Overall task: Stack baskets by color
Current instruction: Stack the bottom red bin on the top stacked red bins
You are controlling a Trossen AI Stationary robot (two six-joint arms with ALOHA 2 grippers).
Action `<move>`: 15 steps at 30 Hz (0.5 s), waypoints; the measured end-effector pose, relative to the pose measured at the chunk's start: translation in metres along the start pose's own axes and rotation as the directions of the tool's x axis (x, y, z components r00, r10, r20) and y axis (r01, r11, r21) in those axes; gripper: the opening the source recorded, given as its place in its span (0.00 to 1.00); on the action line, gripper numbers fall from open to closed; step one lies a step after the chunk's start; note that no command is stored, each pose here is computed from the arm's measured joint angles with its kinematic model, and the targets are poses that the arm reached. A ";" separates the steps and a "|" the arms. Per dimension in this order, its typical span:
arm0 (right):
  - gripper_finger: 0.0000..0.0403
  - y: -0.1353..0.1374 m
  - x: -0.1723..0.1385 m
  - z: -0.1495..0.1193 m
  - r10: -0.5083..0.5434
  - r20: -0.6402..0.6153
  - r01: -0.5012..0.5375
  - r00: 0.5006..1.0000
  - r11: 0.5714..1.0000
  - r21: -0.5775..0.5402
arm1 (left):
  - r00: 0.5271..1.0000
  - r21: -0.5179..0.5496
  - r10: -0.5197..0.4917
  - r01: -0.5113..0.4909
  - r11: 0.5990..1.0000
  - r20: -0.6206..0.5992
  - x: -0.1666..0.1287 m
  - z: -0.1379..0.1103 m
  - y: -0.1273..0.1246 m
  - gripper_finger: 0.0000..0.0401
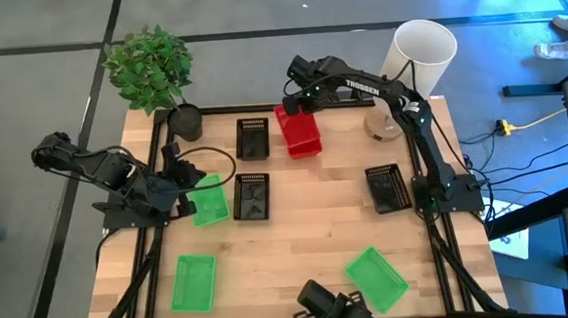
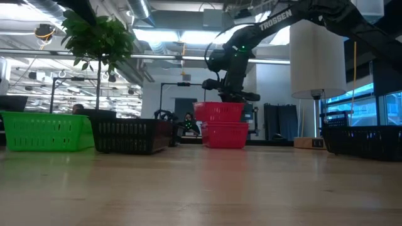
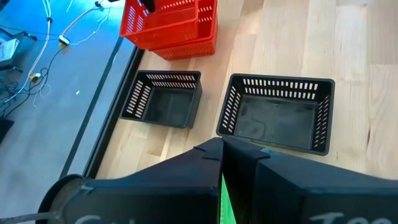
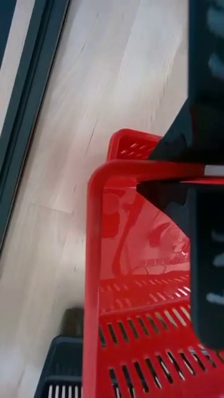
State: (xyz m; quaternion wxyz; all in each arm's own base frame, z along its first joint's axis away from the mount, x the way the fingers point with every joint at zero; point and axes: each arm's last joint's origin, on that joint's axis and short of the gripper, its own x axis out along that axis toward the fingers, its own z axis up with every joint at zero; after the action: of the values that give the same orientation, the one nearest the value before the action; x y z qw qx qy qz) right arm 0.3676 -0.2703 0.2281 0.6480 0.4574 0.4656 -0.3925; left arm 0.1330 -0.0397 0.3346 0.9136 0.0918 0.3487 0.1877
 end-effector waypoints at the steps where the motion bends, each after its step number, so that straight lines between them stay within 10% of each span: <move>1: 0.05 0.000 0.000 0.000 0.000 -0.001 0.000 1.000 1.000 0.001 | 1.000 0.000 0.001 -0.001 1.000 0.000 0.000 0.000 0.000 0.00; 15: 0.14 0.002 0.000 -0.005 -0.013 -0.033 0.014 0.999 1.000 0.027 | 1.000 0.054 0.002 -0.002 0.999 -0.001 0.000 0.000 0.000 0.00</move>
State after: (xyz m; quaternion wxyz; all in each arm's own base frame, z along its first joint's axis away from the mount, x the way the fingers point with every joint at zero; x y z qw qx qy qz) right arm 0.3678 -0.2647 0.2273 0.6313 0.4694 0.4740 -0.3956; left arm 0.1328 -0.0396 0.3344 0.9104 0.1165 0.3542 0.1794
